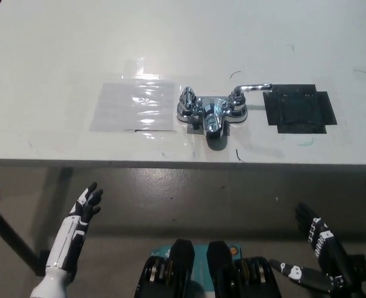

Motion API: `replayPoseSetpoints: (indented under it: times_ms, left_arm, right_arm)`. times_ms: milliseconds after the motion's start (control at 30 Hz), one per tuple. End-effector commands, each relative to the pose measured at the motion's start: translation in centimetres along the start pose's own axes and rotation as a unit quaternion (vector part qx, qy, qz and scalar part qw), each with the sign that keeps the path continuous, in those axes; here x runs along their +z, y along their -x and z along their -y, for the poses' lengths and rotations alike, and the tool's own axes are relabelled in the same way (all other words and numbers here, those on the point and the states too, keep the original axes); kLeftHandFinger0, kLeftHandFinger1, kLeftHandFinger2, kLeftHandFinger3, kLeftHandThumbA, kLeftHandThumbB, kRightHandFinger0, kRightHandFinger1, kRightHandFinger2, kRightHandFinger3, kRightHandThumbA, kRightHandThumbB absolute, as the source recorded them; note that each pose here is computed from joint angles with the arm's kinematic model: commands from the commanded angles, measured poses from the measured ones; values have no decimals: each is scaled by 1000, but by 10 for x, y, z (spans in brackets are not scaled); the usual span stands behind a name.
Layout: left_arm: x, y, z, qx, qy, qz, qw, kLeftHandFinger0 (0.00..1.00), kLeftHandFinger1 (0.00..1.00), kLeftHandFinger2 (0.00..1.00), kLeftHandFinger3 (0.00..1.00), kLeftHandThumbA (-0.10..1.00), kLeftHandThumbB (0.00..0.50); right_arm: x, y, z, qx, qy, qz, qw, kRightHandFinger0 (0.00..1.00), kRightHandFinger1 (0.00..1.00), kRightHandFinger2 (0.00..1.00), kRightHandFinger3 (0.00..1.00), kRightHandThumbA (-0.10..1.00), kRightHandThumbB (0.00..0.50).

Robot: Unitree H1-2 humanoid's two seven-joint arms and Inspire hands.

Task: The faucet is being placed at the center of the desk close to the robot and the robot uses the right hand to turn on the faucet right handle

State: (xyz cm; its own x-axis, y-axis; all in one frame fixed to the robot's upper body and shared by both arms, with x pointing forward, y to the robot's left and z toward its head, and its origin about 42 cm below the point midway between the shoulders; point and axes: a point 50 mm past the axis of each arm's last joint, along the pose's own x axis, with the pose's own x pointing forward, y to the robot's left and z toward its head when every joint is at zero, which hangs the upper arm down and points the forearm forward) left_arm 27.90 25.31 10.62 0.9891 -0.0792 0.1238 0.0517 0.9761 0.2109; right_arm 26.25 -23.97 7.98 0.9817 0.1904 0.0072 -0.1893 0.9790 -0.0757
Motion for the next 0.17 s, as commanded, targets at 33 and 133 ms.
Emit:
replayPoseSetpoints:
  times_ms: [33, 133]
  left_arm:
    - [9, 1, -4, 3, -3, 19, 1000, 1000, 1000, 1000, 1000, 1000, 87]
    - [9, 0, -4, 2, -5, 21, 1000, 1000, 1000, 1000, 1000, 1000, 93]
  right_arm:
    - [10, -5, 3, -9, 10, 34, 999, 1000, 1000, 1000, 1000, 1000, 135]
    - [11, -5, 3, -10, 10, 33, 999, 1000, 1000, 1000, 1000, 1000, 135]
